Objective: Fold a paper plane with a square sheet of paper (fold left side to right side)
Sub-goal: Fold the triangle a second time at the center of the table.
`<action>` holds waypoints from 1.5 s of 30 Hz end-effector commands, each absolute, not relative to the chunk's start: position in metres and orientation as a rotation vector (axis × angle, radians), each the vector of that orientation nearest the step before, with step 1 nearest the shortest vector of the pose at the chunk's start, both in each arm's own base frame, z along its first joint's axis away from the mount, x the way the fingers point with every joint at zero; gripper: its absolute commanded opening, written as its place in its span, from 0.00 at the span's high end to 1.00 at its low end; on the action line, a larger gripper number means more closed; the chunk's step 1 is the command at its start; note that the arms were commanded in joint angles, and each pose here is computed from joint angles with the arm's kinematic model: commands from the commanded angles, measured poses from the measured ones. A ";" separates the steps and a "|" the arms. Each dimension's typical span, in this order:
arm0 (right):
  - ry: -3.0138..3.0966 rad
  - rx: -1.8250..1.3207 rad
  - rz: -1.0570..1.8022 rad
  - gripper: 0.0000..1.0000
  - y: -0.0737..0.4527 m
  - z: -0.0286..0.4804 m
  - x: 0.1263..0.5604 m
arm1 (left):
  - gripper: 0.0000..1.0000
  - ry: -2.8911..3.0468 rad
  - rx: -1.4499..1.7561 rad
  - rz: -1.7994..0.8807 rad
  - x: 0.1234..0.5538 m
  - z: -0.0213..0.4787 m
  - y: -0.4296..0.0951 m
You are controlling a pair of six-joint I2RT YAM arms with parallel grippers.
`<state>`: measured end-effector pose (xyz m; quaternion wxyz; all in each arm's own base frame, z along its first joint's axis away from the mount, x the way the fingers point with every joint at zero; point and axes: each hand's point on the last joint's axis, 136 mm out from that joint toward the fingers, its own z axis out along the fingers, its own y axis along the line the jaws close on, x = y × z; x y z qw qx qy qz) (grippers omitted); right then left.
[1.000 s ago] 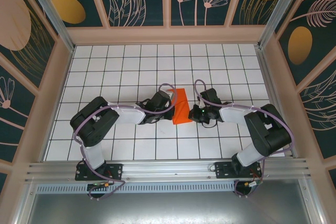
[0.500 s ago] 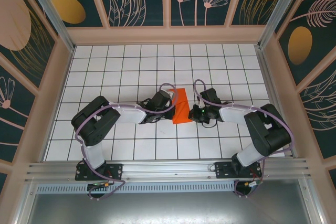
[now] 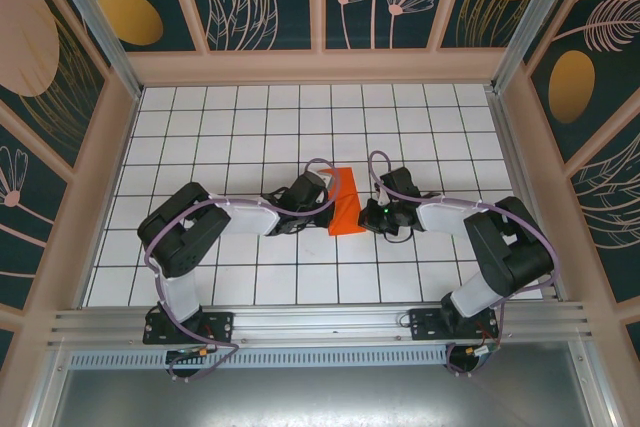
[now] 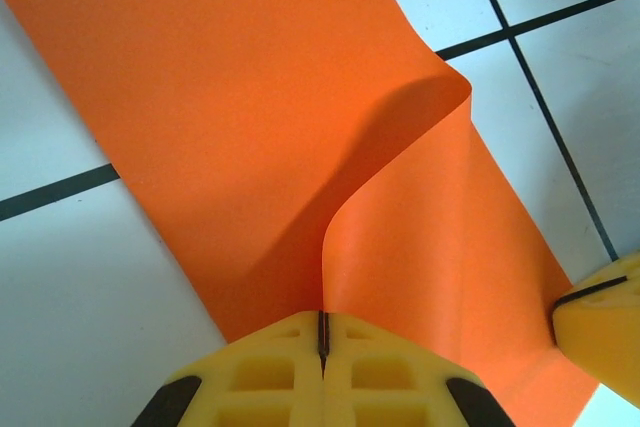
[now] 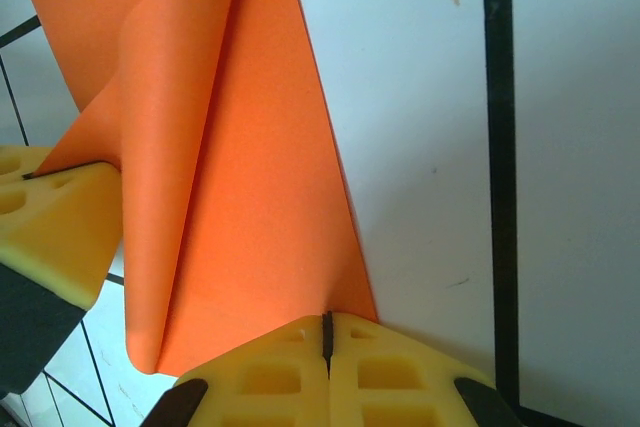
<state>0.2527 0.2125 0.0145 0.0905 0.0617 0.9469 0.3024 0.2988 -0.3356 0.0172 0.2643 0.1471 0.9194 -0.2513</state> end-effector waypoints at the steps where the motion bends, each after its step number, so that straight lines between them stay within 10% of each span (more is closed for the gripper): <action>1: 2.949 0.215 0.734 1.00 0.194 -0.014 0.230 | 1.00 2.497 0.412 -0.652 0.302 0.010 -0.334; 28: 2.484 0.159 1.162 1.00 0.230 0.085 0.293 | 1.00 2.543 0.411 -0.641 0.291 -0.004 -0.325; 45: 2.565 0.069 1.185 1.00 0.271 0.053 0.308 | 1.00 2.546 0.407 -0.628 0.291 -0.003 -0.323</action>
